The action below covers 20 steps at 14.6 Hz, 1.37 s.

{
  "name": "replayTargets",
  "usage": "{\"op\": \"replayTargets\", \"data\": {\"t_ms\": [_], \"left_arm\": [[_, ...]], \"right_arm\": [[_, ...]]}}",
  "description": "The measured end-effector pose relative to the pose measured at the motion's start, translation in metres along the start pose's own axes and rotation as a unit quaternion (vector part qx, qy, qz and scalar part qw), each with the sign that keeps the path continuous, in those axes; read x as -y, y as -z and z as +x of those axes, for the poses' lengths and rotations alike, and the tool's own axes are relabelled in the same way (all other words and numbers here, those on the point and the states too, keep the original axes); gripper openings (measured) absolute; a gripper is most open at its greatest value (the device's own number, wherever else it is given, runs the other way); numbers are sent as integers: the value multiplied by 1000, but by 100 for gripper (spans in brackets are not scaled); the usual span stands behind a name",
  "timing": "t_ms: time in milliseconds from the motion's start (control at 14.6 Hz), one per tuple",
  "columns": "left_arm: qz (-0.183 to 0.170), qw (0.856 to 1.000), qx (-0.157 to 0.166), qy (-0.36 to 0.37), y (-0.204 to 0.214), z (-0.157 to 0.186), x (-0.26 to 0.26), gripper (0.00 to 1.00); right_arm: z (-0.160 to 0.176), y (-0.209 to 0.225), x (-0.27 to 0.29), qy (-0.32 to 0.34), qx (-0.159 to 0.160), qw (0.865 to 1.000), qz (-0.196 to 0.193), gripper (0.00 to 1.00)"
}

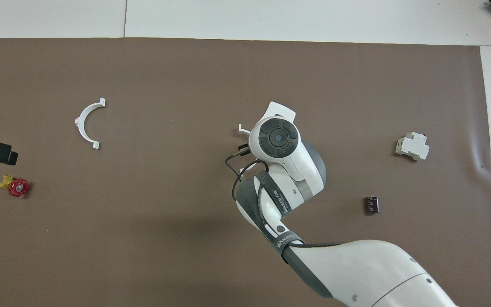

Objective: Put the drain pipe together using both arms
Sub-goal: 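Carry the clamp half with the right gripper toward the table center, then release the clamp half at center while the left gripper reaches the other half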

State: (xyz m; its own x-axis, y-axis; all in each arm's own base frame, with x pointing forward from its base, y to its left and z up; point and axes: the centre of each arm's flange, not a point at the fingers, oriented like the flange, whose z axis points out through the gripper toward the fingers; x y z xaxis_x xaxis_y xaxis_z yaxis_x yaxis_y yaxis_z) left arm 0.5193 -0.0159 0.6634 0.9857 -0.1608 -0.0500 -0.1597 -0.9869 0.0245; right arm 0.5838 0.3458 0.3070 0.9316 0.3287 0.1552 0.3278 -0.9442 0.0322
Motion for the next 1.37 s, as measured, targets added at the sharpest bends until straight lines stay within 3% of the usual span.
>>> {"op": "replayTargets", "data": {"t_ms": [273,547,1025,1230,1367], "left_arm": [[3,1000,-22,1,-6,7,2,99],[6,999,-44,11,-27,13,14,96],[10,997,-70,26,-102,37,35,95],[11,997,-73,28,-144,63,41,95],[12,996,-78,28,-175,82,45,95]], "right_arm": [[-4,-6,-1,0,5,1000,-2,19],[-8,-14,-2,5,-10,1000,1,19],[-10,-16,-2,6,-10,1000,1,19],[-10,-16,-2,6,-10,1000,1,29],[-10,-16,-2,6,-10,1000,1,48]]}}
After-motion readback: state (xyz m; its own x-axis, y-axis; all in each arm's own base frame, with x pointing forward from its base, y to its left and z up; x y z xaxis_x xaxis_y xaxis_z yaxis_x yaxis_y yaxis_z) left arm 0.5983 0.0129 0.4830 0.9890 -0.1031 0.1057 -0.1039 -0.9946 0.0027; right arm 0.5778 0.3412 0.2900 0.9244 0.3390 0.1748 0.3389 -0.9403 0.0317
